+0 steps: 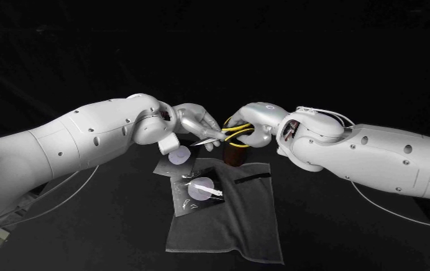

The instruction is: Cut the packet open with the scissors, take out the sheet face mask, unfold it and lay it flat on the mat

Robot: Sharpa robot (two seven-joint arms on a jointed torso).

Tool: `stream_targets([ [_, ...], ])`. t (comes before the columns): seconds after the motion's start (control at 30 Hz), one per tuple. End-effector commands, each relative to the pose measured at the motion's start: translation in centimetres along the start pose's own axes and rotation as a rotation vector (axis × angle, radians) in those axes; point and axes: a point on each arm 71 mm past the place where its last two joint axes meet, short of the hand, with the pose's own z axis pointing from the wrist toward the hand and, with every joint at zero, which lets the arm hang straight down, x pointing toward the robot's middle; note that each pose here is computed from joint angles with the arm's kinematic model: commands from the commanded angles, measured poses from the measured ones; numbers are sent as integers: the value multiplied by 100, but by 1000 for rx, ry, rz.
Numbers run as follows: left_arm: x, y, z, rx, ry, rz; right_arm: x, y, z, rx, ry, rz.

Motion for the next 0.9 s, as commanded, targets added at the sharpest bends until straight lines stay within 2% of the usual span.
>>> stream_targets([
  [0.03,-14,23,10,-25,-43,7,-38,22,6,0,-17,8],
  [0.33,-34,73,1,-75,-68,-5,21,34,-9,30,64,22],
  [0.63,-32,125,-3,-147,-75,-10,84,34,-20,94,196,-19],
  [0.77,-29,143,-4,-171,-73,-9,75,22,-8,127,249,-50],
  [0.9,-28,162,-4,-193,-71,-8,32,32,15,136,270,-72],
])
